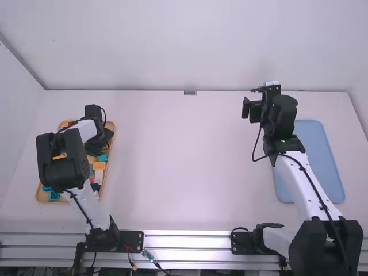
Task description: Assemble lego blocks to make yellow taxi
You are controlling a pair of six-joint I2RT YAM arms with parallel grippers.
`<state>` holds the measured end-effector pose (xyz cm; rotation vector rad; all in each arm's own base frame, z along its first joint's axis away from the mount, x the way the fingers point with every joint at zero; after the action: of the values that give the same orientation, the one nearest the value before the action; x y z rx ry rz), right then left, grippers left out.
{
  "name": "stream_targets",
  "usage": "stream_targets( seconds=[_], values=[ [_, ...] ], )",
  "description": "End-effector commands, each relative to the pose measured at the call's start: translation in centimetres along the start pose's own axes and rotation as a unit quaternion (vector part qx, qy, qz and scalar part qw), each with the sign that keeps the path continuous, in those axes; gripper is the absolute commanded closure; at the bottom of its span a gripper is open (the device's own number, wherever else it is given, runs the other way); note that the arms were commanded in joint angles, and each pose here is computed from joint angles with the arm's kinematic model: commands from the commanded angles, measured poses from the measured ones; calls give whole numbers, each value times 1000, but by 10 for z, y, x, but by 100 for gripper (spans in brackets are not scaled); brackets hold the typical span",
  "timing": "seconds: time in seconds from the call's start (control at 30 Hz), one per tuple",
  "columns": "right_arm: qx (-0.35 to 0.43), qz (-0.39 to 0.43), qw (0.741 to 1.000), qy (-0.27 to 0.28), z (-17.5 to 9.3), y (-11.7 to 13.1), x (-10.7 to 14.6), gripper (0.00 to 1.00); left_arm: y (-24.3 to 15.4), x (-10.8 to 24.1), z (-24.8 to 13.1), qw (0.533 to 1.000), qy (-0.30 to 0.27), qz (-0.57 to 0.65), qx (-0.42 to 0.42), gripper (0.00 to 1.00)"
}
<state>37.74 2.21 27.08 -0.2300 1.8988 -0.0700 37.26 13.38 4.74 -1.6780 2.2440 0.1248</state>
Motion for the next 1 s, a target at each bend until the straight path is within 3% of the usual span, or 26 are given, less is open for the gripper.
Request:
stream_targets(
  seconds=[0.0, 0.17, 0.57, 0.7, 0.87, 0.97],
  values=[
    [-1, 0, 1000, -14, 1, 0, -11, 1, 10, 7, 8, 1000, 9, 17, -17, 26],
    [-1, 0, 1000, -14, 1, 0, -11, 1, 9, 6, 8, 1000, 7, 16, -13, 39],
    [-1, 0, 1000, -15, 0, 0, -12, 1, 1, -2, 0, 1000, 2, 21, -10, 43],
    [-1, 0, 1000, -16, 0, 0, -12, 1, -9, -12, -12, 999, 0, 43, -7, 55],
    [-1, 0, 1000, -16, 0, 0, -12, 1, -16, -29, -35, 998, -26, 44, -36, 80],
    [-1, 0, 1000, -16, 0, 0, -13, 1, -20, -37, -50, 998, -25, 46, -45, 80]
  ],
)
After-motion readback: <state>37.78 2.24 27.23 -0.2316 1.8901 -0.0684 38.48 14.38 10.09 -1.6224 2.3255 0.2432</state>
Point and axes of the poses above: each hand's point on the last joint's axis, 136 mm out from that joint toward the fingers, its own z axis out along the fingers, its own y axis along the line the jaws close on, x = y × z, the point moved 6 cm from there along -z, back along the fingers, and after that the axes turned 4 degrees about -z, right-handed, at the moved point
